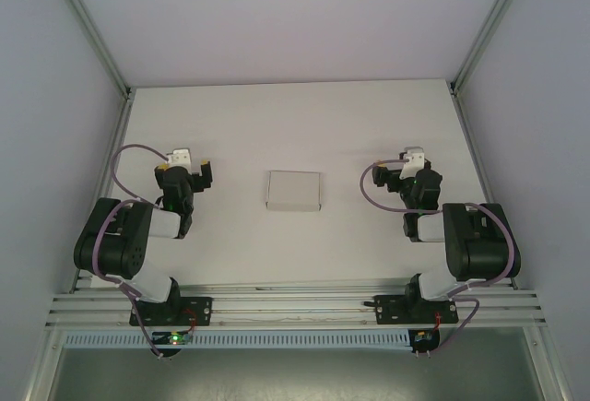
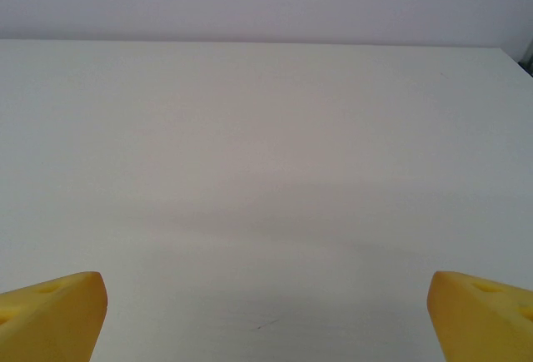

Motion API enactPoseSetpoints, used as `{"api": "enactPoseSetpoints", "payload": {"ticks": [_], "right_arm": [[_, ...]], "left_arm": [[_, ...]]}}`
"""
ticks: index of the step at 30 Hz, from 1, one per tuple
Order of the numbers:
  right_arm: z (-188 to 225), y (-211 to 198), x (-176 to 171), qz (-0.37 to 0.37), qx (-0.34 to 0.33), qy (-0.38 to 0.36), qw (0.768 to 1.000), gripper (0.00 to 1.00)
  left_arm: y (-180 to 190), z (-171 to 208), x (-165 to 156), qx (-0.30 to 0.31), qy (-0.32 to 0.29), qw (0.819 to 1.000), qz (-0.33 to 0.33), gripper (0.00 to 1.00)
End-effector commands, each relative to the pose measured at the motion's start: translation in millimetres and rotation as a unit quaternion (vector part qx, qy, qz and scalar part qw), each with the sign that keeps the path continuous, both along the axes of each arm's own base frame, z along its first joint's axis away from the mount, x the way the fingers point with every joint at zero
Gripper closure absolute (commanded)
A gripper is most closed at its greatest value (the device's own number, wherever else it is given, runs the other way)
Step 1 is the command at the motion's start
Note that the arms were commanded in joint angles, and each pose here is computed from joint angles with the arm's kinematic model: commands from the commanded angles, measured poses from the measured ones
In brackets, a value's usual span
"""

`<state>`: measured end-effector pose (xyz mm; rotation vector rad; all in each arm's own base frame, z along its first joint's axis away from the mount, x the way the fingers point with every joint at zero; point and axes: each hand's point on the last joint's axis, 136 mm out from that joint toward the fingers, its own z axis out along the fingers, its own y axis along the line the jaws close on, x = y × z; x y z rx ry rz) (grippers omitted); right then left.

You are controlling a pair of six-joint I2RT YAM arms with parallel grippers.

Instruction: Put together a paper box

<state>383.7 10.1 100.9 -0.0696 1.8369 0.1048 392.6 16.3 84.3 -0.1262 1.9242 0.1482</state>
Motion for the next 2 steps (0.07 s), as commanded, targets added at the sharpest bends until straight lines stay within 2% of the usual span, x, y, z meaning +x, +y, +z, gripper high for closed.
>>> {"api": "enactPoseSetpoints", "payload": {"ticks": [1,2], "right_arm": [[14.6,3.2,5.0,0.001,-0.003,-0.023,1.0,0.02],[15.4,2.7,5.2,0.001,-0.004,-0.024,1.0,0.02]], "left_arm": [[4.6,5.4,0.9,-0.007,-0.007,1.0,0.009,0.0],[4.6,5.0,0.6,-0.008,-0.006,1.0,0.009,0.0]]}}
